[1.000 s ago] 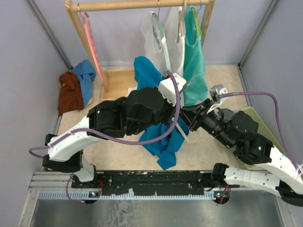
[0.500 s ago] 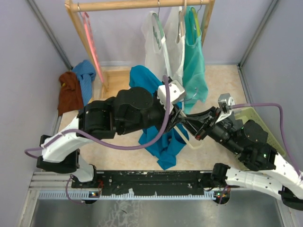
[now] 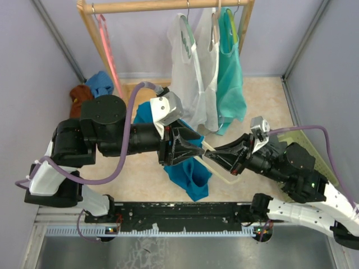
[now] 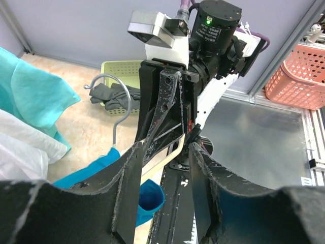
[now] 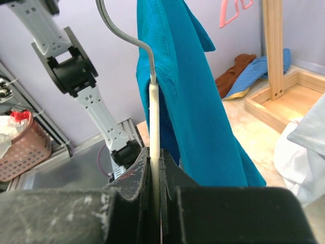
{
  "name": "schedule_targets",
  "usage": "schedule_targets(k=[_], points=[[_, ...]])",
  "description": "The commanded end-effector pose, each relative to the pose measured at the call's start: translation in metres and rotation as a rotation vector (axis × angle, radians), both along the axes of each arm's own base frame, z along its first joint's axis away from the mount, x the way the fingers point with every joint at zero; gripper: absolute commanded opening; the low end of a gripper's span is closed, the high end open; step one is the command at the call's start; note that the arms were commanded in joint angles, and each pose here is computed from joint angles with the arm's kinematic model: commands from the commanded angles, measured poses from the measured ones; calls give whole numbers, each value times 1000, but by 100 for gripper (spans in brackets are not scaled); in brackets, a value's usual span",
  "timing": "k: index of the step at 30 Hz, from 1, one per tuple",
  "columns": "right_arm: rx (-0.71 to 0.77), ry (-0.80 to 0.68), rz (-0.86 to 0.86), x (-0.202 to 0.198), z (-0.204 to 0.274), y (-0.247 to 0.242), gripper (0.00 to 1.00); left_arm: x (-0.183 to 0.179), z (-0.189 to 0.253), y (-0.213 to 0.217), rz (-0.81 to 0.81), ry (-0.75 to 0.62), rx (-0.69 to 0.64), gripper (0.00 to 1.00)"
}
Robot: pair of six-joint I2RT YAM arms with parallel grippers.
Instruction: Place the t-shirt on the hanger
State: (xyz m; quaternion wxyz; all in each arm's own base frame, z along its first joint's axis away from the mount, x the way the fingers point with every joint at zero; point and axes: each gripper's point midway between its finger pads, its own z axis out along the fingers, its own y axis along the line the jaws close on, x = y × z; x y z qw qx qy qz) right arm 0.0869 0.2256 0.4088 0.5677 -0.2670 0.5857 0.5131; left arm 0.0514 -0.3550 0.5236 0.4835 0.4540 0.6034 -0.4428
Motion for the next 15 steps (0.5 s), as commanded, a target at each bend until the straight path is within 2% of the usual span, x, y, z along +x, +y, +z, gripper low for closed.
schedule_targets(k=[1,7,15], points=[[65,-59,81,-18,20,-3,0,-3,10,9,-15,-24,-22,48],[50,-76,175,-34,14,0,0,11,-8,22,62,-57,70,54],[-34,-68,350,-61,-3,11,0,5,-31,31,38,-32,137,57]])
